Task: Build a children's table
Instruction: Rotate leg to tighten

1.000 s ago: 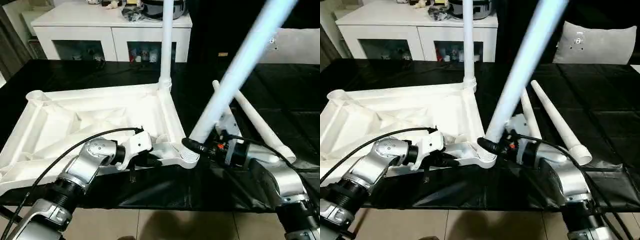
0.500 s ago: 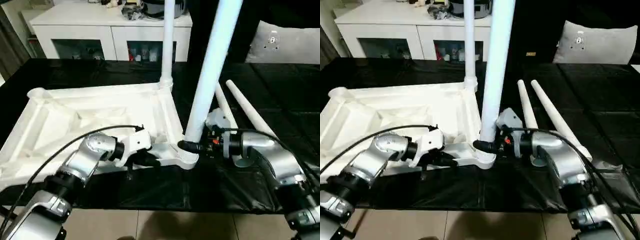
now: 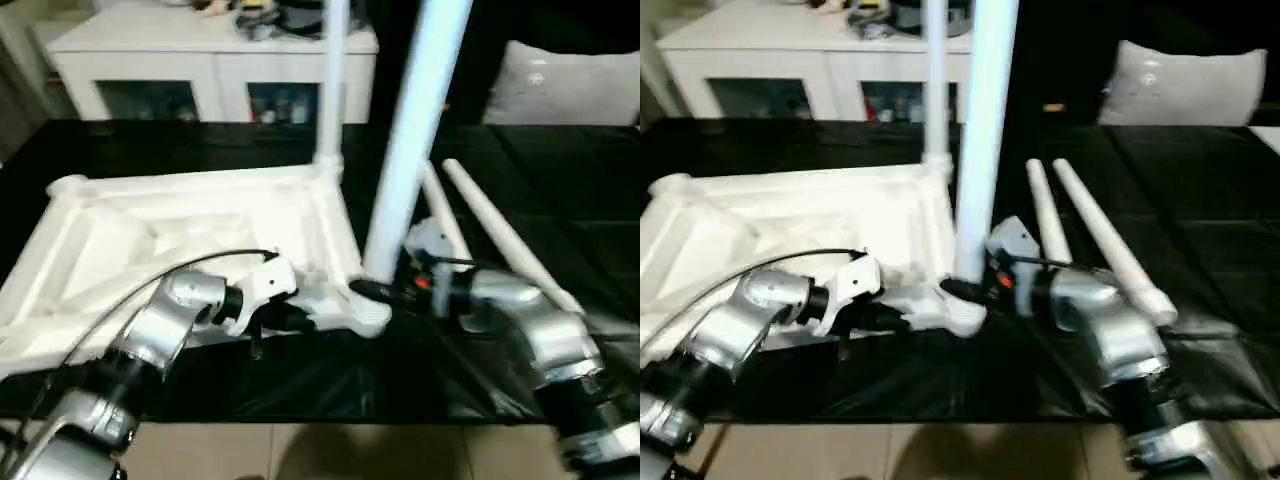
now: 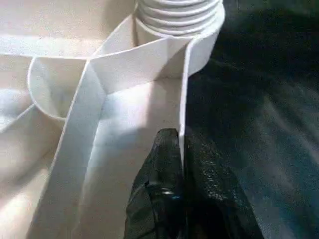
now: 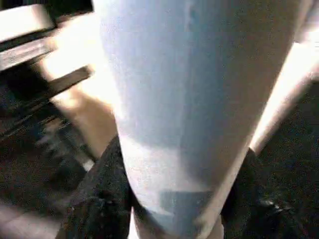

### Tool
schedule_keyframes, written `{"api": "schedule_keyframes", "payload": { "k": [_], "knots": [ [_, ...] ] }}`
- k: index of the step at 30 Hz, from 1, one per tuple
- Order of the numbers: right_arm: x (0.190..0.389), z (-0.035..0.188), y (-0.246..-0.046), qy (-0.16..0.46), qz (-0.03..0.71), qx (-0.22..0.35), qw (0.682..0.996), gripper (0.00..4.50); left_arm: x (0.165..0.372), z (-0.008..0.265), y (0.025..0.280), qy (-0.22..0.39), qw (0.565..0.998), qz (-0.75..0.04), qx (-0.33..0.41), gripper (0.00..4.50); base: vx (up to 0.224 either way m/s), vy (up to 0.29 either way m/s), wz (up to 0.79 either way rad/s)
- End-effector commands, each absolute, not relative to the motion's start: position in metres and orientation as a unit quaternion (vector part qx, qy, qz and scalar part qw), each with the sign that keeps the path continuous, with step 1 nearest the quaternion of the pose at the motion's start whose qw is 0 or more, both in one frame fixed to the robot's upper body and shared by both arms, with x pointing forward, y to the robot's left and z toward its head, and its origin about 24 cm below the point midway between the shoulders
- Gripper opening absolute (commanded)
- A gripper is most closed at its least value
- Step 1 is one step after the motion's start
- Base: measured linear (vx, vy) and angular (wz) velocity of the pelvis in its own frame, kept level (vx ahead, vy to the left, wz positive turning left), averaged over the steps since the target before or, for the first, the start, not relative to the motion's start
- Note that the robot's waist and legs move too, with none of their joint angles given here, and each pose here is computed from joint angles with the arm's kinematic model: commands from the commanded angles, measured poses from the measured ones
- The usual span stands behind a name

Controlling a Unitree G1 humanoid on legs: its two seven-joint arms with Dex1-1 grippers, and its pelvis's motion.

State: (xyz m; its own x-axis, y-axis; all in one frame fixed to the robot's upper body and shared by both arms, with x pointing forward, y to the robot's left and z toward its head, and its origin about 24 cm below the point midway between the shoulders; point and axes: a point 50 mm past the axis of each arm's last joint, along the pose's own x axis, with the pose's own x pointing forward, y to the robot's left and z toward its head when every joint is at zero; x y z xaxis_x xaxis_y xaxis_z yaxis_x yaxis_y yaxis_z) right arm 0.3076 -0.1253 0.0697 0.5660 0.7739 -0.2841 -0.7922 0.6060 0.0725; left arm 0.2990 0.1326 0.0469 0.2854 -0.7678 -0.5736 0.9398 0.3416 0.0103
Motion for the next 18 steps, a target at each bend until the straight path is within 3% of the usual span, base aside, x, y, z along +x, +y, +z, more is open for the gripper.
{"api": "schedule_keyframes", "payload": {
  "k": [1, 8, 17, 18],
  "knots": [
    [0.305, 0.028, -0.134, 0.258, 0.344, -0.012, 0.903, 1.88, 0.3, 0.056, 0.12, 0.227, 0.818, -0.504, 0.158, 0.0, 0.0, 0.0, 0.0],
    [0.321, 0.023, -0.117, 0.275, 0.245, 0.005, 0.93, 1.88, 0.294, 0.067, 0.077, 0.207, 0.832, -0.489, 0.163, 0.0, 0.0, 0.0, 0.0],
    [0.323, 0.024, -0.115, 0.273, 0.239, -0.02, 0.932, 1.88, 0.294, 0.069, 0.083, 0.213, 0.843, -0.462, 0.177, 0.0, 0.0, 0.0, 0.0],
    [0.323, 0.024, -0.115, 0.273, 0.239, -0.02, 0.932, 2.44, 0.294, 0.069, 0.083, 0.213, 0.843, -0.462, 0.177, 0.0, 0.0, 0.0, 0.0]
  ]
}}
